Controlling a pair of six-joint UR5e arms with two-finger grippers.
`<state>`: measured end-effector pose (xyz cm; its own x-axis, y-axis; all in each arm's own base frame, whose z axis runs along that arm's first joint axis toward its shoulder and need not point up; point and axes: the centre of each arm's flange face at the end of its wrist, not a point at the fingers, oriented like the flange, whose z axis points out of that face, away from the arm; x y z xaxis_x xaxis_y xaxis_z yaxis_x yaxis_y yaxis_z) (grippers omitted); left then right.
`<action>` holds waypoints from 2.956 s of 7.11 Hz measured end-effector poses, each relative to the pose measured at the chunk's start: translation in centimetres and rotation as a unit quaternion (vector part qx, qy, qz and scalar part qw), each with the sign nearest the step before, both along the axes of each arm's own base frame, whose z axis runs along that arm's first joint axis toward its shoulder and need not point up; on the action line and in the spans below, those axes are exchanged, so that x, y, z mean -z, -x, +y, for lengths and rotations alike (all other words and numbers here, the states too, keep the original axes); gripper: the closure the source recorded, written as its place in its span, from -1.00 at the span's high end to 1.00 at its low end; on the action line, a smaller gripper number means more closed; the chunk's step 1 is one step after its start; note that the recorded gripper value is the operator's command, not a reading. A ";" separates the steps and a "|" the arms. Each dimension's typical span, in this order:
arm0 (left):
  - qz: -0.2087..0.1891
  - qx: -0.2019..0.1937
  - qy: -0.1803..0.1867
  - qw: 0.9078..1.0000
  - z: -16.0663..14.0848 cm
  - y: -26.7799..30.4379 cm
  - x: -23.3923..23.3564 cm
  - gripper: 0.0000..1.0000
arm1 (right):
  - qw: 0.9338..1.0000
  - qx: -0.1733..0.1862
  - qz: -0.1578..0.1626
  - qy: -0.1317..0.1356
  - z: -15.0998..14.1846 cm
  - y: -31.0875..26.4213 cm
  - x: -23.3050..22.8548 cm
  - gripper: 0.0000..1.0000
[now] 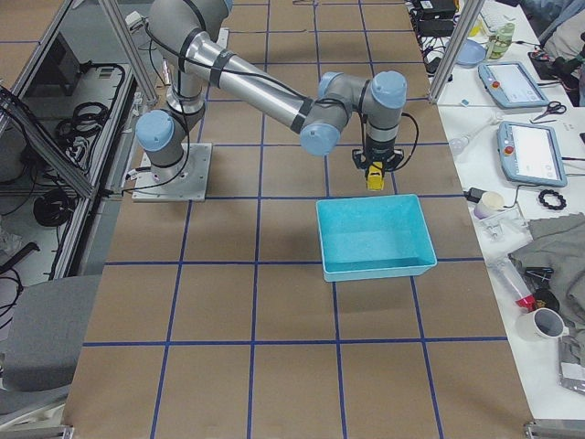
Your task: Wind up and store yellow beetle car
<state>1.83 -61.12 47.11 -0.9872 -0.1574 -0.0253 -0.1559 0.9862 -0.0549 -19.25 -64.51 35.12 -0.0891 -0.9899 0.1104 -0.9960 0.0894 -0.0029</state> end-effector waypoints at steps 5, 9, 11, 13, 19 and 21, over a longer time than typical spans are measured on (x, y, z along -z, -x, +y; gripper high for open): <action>0.001 0.000 -0.002 1.000 -0.2 0.0 0.3 1.00 | 0.998 -0.052 -0.026 -0.038 0.9 11.4 11.1 -1.00; 0.002 0.000 -0.004 1.000 -0.4 0.0 0.6 1.00 | 0.994 -0.094 -0.059 -0.024 0.7 10.9 13.0 1.00; 0.001 0.008 -0.004 1.000 -0.3 1.6 0.6 1.00 | 0.998 -0.020 -0.052 -0.007 0.7 9.5 8.6 1.00; -0.006 0.031 0.000 1.000 0.2 4.1 -0.4 1.00 | 0.996 0.075 -0.049 0.004 0.1 1.8 1.5 1.00; -0.009 0.112 -0.006 0.994 3.5 9.3 -3.6 1.00 | 0.938 0.338 -0.061 0.036 5.4 -34.8 -10.3 1.00; -0.002 0.136 -0.009 0.991 4.1 12.1 -3.3 1.00 | 0.881 0.468 -0.069 0.015 8.9 -36.2 -13.1 1.00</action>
